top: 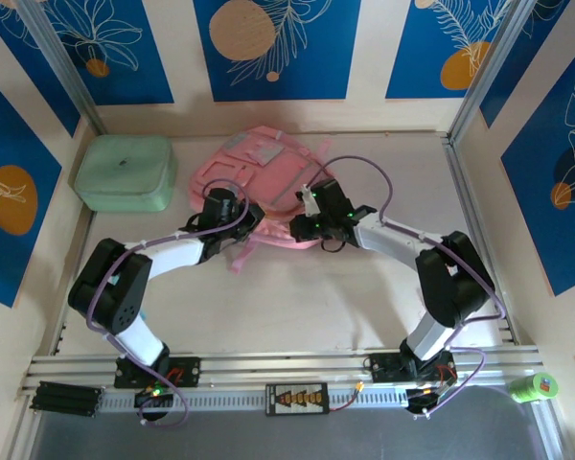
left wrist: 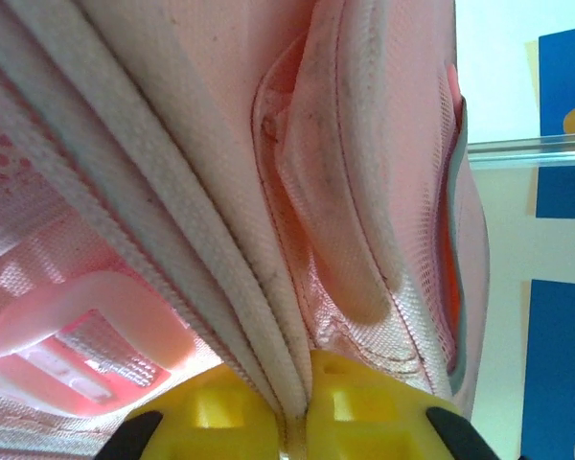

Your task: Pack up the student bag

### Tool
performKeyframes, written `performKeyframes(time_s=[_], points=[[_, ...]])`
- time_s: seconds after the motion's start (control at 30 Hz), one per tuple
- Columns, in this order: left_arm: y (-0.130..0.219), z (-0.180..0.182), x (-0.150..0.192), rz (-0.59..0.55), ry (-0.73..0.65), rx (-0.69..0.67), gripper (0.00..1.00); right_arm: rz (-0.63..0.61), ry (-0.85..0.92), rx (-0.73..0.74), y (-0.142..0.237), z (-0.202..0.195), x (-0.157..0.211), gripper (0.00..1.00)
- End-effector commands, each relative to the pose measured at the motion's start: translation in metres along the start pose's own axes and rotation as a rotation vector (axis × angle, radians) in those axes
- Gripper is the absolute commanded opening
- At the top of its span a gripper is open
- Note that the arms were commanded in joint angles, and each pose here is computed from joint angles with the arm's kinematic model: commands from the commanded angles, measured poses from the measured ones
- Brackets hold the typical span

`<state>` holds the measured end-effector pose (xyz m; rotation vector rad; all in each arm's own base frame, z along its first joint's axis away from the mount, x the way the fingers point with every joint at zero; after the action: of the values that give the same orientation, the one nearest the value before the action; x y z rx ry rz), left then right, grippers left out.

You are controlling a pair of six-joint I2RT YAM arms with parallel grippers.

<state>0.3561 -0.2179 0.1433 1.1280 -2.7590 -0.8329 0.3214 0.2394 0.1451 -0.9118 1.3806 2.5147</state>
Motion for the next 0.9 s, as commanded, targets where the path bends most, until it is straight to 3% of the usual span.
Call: performKeyframes(time_s=[0.0,0.23,0.4,0.57,0.7,0.77,0.87], points=[[0.001,-0.001,-0.012,-0.059,-0.065,-0.040,0.03,-0.024,-0.138,0.162,0.026,-0.043,-0.001,0.00],[-0.006,-0.009,-0.005,0.010,-0.154,-0.051,0.03,-0.024,-0.231,0.130,0.034,-0.058,-0.005,0.00],[-0.019,-0.015,-0.008,0.079,-0.268,-0.099,0.05,0.029,-0.204,0.096,0.036,-0.045,0.024,0.00],[-0.033,-0.017,-0.030,0.103,-0.335,-0.125,0.07,0.070,-0.144,-0.043,0.033,-0.014,0.055,0.00],[-0.040,-0.017,-0.052,0.089,-0.350,-0.131,0.10,0.070,-0.106,-0.156,0.026,0.018,0.049,0.00],[-0.039,-0.017,-0.063,0.077,-0.353,-0.140,0.15,0.063,-0.090,-0.177,0.019,0.030,0.039,0.00],[-0.024,-0.018,-0.079,0.024,-0.354,-0.171,0.30,0.037,-0.098,-0.194,0.007,0.043,0.016,0.00]])
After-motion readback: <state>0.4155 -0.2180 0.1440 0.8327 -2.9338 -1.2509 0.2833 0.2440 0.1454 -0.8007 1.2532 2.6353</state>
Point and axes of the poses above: each hand's point on the last joint's axis, 136 mm out from that joint toward the fingers, its own y axis back along the fingers, its own z axis along the line the jaws close on, x = y × z, the point moved 5 cm from there along y, back along the fingers, and after that the axes turned 5 degrees about y, right-handed, at the moved point
